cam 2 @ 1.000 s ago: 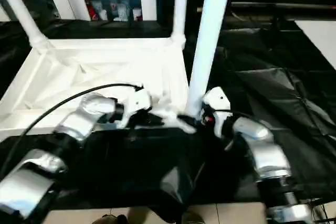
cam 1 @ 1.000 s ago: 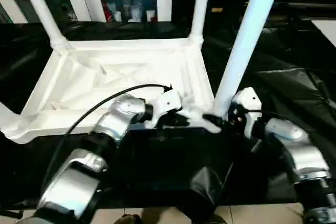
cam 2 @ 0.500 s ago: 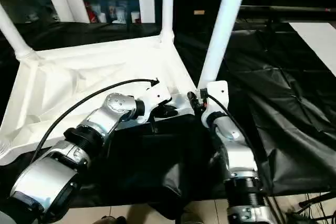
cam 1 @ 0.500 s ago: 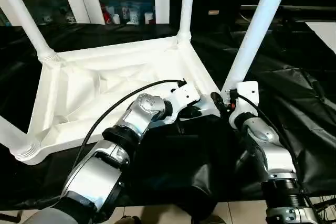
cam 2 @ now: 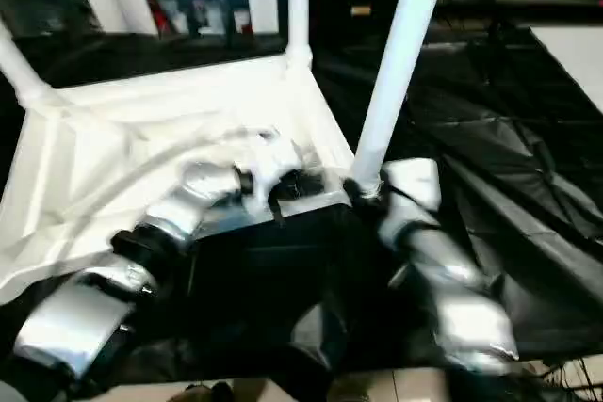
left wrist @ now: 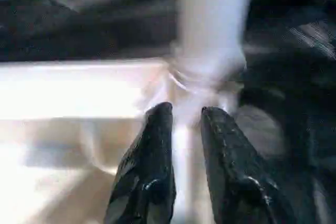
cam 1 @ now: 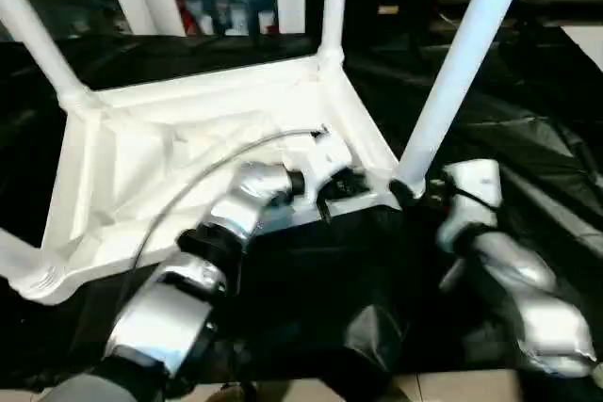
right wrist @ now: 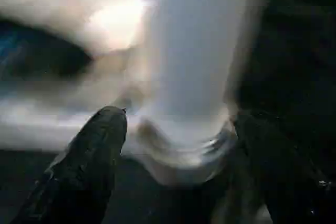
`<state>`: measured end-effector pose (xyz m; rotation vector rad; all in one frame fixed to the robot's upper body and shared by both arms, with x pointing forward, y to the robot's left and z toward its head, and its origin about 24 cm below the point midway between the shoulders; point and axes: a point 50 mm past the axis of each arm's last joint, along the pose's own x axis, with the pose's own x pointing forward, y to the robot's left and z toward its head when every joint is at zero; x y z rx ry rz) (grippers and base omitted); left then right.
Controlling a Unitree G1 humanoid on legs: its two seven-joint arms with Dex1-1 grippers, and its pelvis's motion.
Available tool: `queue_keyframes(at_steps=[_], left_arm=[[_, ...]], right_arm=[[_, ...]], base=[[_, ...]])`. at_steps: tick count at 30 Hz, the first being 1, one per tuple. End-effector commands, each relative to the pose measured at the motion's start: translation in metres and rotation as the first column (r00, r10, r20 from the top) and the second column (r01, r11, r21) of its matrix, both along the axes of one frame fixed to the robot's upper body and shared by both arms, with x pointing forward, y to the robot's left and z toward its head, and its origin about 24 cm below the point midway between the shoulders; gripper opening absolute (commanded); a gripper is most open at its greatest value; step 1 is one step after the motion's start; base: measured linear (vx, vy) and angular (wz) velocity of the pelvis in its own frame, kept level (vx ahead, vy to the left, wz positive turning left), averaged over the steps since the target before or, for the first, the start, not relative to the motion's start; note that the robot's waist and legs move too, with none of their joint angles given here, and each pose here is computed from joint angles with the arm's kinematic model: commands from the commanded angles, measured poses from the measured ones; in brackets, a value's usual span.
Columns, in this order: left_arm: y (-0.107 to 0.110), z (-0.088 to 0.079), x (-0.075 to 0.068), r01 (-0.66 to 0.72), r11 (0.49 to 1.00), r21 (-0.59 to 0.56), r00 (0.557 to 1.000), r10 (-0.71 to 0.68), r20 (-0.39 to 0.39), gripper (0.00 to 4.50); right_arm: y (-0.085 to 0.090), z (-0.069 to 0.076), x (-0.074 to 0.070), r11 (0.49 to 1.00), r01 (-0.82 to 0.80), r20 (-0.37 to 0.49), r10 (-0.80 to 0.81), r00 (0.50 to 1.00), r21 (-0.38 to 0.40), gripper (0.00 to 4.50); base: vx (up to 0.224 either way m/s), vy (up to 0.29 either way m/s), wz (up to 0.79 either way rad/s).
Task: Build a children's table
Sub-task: Rotate leg to tighten
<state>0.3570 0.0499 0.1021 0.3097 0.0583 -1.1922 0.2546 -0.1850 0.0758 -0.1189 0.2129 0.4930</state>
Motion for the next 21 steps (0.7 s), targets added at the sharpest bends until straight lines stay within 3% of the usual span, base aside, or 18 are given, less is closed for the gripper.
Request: queue_keyframes(at_steps=[1,2,4,7,9,15,17,18,21], left_arm=[[0.012,0.011,-0.001,0.012,0.998,-0.064,1.000,-0.011,0.019,0.97],[0.019,0.013,-0.007,0.058,0.996,-0.069,0.998,-0.058,0.000,0.97],[0.023,0.013,-0.011,0.088,0.994,-0.058,0.996,-0.089,-0.016,0.97],[0.042,0.005,-0.035,0.210,0.978,0.006,0.972,-0.208,-0.107,0.97],[0.048,0.001,-0.040,0.220,0.975,0.038,0.967,-0.213,-0.137,1.15],[0.086,-0.022,-0.065,0.129,0.963,0.237,0.966,-0.069,-0.249,1.65],[0.089,-0.024,-0.070,0.124,0.959,0.254,0.965,-0.056,-0.258,1.76],[0.094,-0.026,-0.080,0.107,0.954,0.279,0.958,-0.023,-0.287,1.82],[0.101,-0.033,-0.089,0.068,0.947,0.313,0.949,0.035,-0.312,2.09]], right_arm=[[0.009,0.004,-0.016,0.981,-0.192,-0.021,0.192,0.981,0.011,3.61],[0.008,0.006,-0.024,0.964,-0.263,-0.044,0.264,0.964,0.028,3.61],[0.008,0.008,-0.026,0.957,-0.286,-0.047,0.288,0.957,0.040,3.61],[0.015,0.014,-0.022,0.938,-0.331,-0.032,0.336,0.941,0.098,3.61],[0.018,0.015,-0.018,0.939,-0.328,-0.027,0.332,0.943,0.102,3.61],[0.050,0.009,0.028,0.958,-0.259,0.034,0.257,0.966,0.126,3.61],[0.056,0.009,0.033,0.954,-0.268,0.042,0.265,0.963,0.137,3.61],[0.063,0.010,0.047,0.959,-0.237,0.052,0.232,0.971,0.158,3.61],[0.068,0.014,0.065,0.966,-0.185,0.081,0.173,0.982,0.182,3.61]], base=[[0.000,0.000,0.00],[0.000,0.000,0.00],[0.000,0.000,0.00],[-0.036,-0.006,-0.01],[-0.060,-0.004,-0.01],[-0.052,0.002,-0.01],[0.000,0.000,0.00],[0.000,0.000,0.00],[0.000,0.000,0.00]])
